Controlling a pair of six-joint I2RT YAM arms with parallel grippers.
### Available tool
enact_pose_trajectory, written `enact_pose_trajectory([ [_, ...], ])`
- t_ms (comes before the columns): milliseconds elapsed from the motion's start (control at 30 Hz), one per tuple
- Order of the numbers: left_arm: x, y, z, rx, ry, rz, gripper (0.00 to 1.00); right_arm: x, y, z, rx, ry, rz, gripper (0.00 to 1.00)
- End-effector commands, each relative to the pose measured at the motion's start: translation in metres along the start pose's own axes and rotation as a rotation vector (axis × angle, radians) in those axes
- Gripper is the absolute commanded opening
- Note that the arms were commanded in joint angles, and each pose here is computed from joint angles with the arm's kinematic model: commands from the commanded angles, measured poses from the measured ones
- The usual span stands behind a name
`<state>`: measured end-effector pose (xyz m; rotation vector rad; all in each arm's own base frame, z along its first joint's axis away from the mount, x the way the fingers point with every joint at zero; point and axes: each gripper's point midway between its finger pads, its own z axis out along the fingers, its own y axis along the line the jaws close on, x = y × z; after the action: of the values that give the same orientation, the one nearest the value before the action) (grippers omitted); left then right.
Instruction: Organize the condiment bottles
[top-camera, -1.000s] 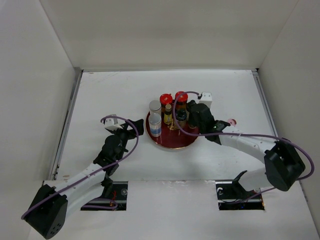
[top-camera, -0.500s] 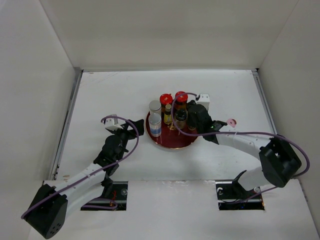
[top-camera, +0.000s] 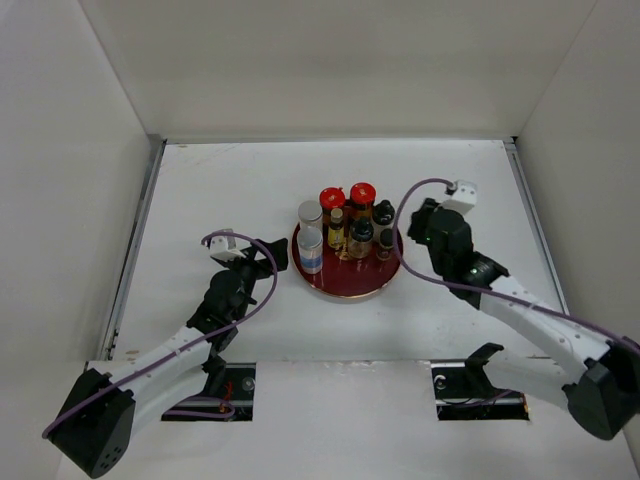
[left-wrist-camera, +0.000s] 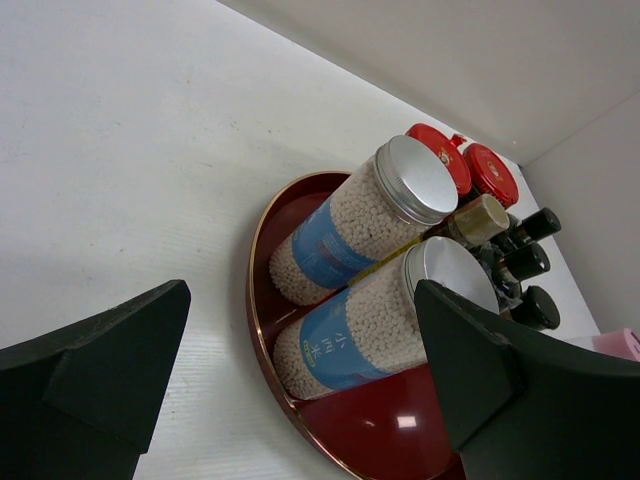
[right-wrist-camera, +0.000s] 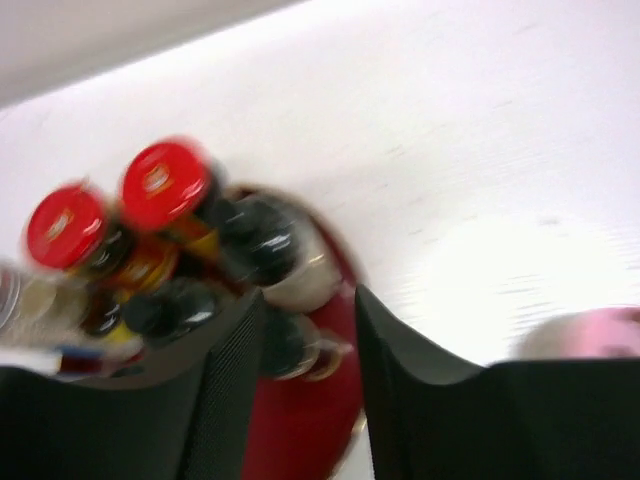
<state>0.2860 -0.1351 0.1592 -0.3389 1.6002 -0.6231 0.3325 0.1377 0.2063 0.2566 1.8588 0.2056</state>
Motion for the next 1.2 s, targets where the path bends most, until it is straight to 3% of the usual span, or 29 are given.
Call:
enact_pose_trajectory([
  [0,-0.006,-0.007,-0.001,0.030,-0.029,-0.029,1.00,-0.022,-0.052,-0.011,0.155,-0.121,0.101,0.36],
  [67,-0.002,-0.003,0.001,0.014,-0.015,-0.026,1.00,-0.029,-0.086,-0.022,0.268,-0.166,0.113,0.30],
  [133,0.001,-0.003,0.003,0.013,-0.006,-0.033,1.00,-0.030,-0.115,-0.029,0.373,-0.168,0.105,0.31],
  [200,0.003,-0.007,0.003,0.027,0.001,-0.040,1.00,-0.027,-0.138,-0.033,0.467,-0.148,0.095,0.45],
  [267,0.004,-0.011,0.002,0.043,0.006,-0.045,1.00,-0.020,-0.151,-0.031,0.510,-0.120,0.092,0.66],
  [300,0.003,-0.012,0.001,0.047,0.002,-0.049,1.00,-0.014,-0.154,-0.029,0.517,-0.090,0.084,0.71],
  [533,-0.002,-0.014,-0.001,0.056,-0.012,-0.058,1.00,0.028,-0.150,-0.004,0.457,0.041,0.060,0.78],
  [633,0.001,-0.013,-0.001,0.053,-0.002,-0.054,1.00,0.038,-0.152,0.005,0.450,0.072,0.059,0.77],
  [800,0.001,-0.016,-0.001,0.061,0.000,-0.055,1.00,0.049,-0.159,0.014,0.463,0.099,0.060,0.66],
  [933,0.000,-0.015,0.000,0.057,-0.003,-0.055,1.00,0.050,-0.157,0.016,0.453,0.096,0.057,0.52],
  [1167,-0.002,-0.010,0.000,0.044,-0.011,-0.048,1.00,0.014,-0.134,-0.006,0.410,0.014,0.034,0.43],
])
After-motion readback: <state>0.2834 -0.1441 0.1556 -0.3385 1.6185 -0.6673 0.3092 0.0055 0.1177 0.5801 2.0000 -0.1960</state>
